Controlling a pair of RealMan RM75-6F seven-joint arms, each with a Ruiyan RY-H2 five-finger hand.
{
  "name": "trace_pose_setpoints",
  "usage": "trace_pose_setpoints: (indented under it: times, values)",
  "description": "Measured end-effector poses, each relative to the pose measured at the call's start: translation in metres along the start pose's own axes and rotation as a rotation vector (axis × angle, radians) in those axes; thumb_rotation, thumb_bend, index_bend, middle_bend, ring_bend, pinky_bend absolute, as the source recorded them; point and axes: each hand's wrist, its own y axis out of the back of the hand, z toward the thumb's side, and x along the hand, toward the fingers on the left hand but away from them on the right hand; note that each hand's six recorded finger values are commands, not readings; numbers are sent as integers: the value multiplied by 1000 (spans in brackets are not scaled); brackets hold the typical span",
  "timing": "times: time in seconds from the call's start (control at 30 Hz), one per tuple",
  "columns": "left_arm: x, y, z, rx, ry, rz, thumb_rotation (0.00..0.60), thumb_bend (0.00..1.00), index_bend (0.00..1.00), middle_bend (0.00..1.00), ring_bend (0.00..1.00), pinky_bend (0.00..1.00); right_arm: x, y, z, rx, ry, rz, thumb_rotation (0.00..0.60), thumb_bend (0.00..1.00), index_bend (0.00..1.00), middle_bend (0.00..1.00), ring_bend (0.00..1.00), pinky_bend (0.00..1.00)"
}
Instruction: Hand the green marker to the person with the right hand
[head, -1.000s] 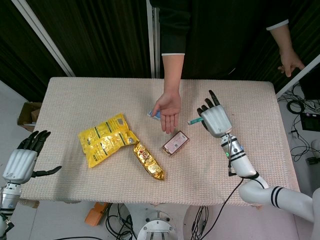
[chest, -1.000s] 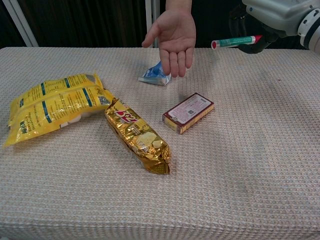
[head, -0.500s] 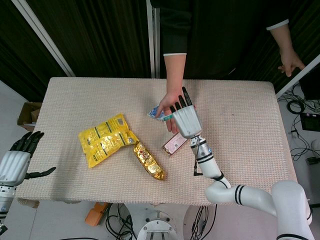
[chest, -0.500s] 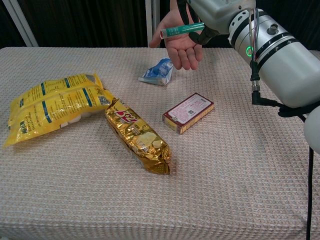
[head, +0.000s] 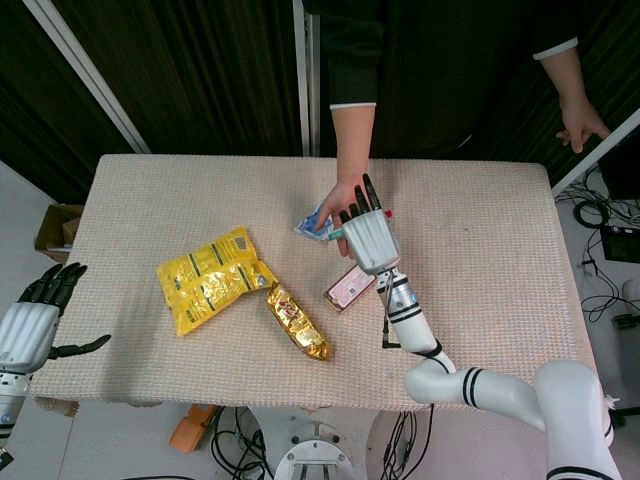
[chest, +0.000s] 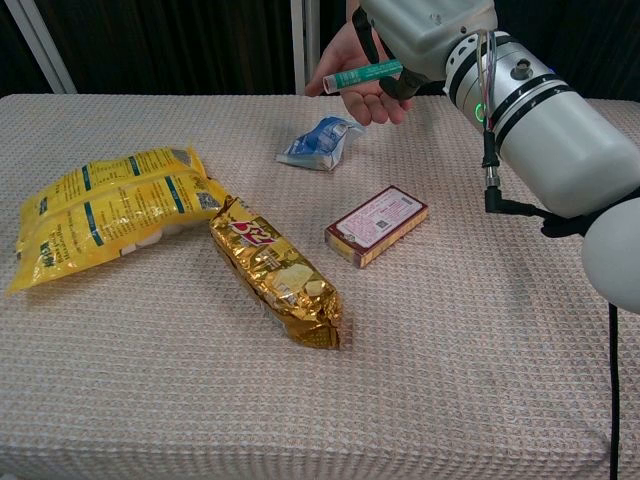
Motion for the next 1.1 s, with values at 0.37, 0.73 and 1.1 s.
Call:
trace_pose_setpoints:
  times: [0.37,0.73,1.1]
  values:
    - [1,1,0,-1,-1,2,314,0,36,64,66,208,3,1,-4,12,9,9,600,185,224,254,11,0]
    - [-3,5,-3,-6,10,13,311,0,37,64,66,208,53,26,-69,-68,-35,-68,600,166,3,26,0,0]
    - [-7,4,0,-3,18,2,308,0,37,64,66,208,235,-19,-205,-310,-263,260,600,213,0,0,0,0]
